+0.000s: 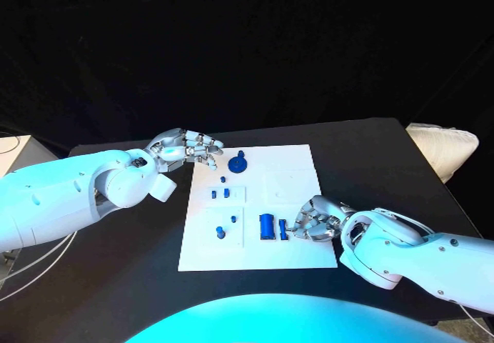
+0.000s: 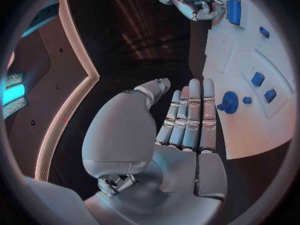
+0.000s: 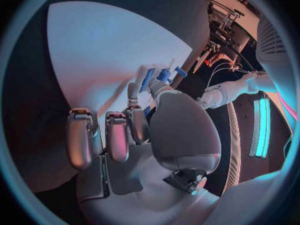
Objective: Assemble the parts on the task board
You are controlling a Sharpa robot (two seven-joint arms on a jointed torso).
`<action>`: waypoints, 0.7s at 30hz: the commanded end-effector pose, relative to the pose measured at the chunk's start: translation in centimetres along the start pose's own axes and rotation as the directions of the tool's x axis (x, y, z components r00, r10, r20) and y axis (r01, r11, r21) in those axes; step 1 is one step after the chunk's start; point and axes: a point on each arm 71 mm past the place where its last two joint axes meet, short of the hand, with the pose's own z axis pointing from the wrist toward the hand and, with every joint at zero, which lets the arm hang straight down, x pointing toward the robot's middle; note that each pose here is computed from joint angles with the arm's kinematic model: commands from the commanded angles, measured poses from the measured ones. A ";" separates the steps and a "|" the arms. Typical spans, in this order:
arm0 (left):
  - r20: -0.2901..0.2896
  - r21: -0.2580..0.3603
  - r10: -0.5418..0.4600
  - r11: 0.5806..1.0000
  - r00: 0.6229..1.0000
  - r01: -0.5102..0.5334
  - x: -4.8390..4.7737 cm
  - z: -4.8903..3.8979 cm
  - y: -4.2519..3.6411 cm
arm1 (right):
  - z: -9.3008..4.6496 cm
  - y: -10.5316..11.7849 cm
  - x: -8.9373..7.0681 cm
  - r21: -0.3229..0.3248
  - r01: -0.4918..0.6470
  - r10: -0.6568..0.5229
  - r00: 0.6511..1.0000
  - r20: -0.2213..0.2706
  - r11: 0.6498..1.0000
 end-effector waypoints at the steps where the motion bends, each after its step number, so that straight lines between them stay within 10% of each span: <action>1: -0.005 0.022 -0.012 1.000 1.000 0.012 0.19 0.16 -0.21 | -0.1 0.4 -1.0 -0.095 -0.087 0.091 0.995 0.036 0.992; 9: 0.034 0.074 -0.047 0.996 0.998 0.045 -0.01 0.88 -0.39 | 1.7 -0.5 -6.1 -0.247 -0.293 0.323 0.942 0.093 0.924; 21: 0.247 0.191 -0.183 0.972 0.952 0.138 -3.64 3.45 -0.09 | 7.3 -4.7 -13.4 -0.324 -0.656 0.728 0.650 0.218 0.682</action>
